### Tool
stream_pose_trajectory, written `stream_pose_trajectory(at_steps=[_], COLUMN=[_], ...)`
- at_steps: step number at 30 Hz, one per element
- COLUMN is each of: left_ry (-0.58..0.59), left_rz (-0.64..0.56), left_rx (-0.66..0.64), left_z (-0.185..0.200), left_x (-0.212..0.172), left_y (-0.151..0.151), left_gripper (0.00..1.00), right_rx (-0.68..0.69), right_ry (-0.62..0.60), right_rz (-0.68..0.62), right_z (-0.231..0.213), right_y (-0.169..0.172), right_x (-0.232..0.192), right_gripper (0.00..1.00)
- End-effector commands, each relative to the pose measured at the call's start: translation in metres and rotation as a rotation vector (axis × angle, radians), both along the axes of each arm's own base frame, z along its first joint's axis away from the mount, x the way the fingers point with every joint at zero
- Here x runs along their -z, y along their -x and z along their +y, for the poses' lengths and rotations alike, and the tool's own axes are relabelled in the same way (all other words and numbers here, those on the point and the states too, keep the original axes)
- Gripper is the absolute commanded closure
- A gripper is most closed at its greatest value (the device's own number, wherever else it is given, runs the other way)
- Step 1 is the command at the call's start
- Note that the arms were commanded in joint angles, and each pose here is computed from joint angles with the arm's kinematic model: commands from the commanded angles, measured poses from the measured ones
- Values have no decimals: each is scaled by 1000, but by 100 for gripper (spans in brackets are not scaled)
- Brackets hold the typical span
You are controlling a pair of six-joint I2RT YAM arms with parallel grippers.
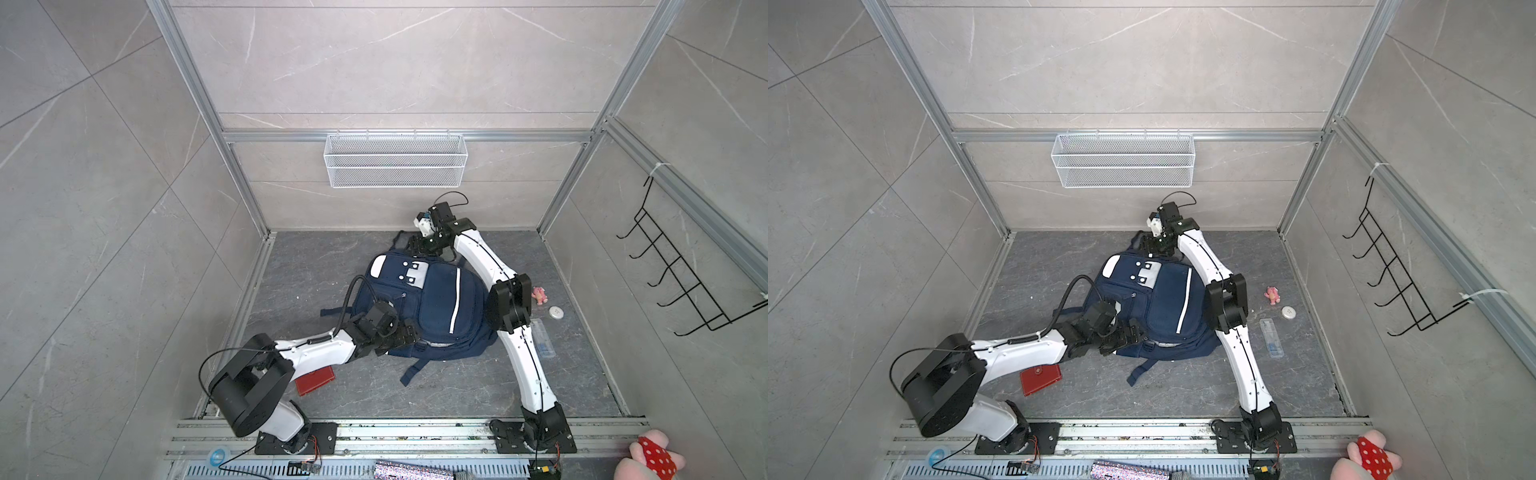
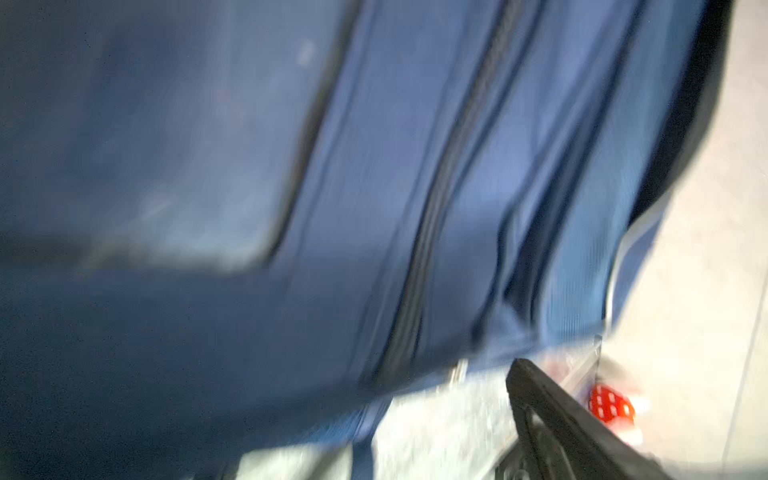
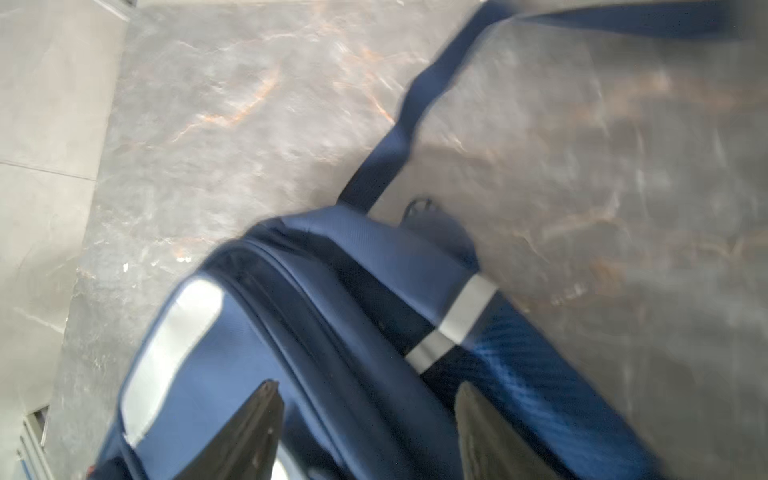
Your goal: Pack the student bag
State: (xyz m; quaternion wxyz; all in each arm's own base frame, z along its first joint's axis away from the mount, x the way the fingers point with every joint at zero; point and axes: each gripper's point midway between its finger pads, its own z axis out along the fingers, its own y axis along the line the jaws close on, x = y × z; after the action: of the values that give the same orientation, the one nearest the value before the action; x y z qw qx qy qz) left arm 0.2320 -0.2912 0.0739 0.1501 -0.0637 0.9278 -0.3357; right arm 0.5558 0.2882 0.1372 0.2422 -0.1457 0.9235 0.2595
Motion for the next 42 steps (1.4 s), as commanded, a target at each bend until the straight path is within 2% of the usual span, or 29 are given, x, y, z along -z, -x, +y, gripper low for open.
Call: stream_pose_trajectory(at_steps=[1, 3, 6, 8, 11, 16, 20, 22, 24, 28, 32, 34, 37, 42], left_ry=[-19, -62, -76, -102, -118, -146, -129, -121, -133, -77, -45, -12, -18, 11], left_rz=[-8, -47, -138, -176, -149, -79, -79, -115, -156, -170, -151, -136, -112, -78], left_rx=[-35, -1, -18, -64, -110, -155, -197, -167, -94, -6, -4, -22, -44, -138], left_z=[22, 32, 55, 78, 106, 124, 129, 124, 114, 92, 87, 84, 85, 98], left_x=[-21, -40, -69, -74, -69, -50, -34, -26, -22, -26, -25, -19, -4, 11], left_y=[8, 14, 20, 21, 15, -11, -43, -59, -71, -78, -69, -60, -42, -17], left_gripper=[2, 3, 5, 6, 2, 1, 1, 1, 1, 3, 13, 18, 25, 26], right_rx=[23, 33, 38, 46, 52, 68, -29, -109, -132, -111, -41, -12, 40, 60], right_ry=[39, 48, 81, 90, 81, 35, -25, -81, -50, 7, 66, 41, 36, 24], right_rz=[-32, -80, -126, -110, -86, 47, 197, 307, 420, 464, 530, 544, 536, 441], right_z=[-32, -38, -46, -53, -59, -84, -86, -79, -85, -95, -119, -127, -138, -131], right_y=[2, 9, 31, 51, 95, 195, 273, 305, 327, 334, 329, 322, 299, 234], right_x=[-39, -71, -110, -122, -132, -110, -86, -65, -37, -1, 43, 55, 67, 57], right_gripper=[31, 29, 29, 29, 28, 25, 24, 25, 26, 26, 26, 26, 26, 27])
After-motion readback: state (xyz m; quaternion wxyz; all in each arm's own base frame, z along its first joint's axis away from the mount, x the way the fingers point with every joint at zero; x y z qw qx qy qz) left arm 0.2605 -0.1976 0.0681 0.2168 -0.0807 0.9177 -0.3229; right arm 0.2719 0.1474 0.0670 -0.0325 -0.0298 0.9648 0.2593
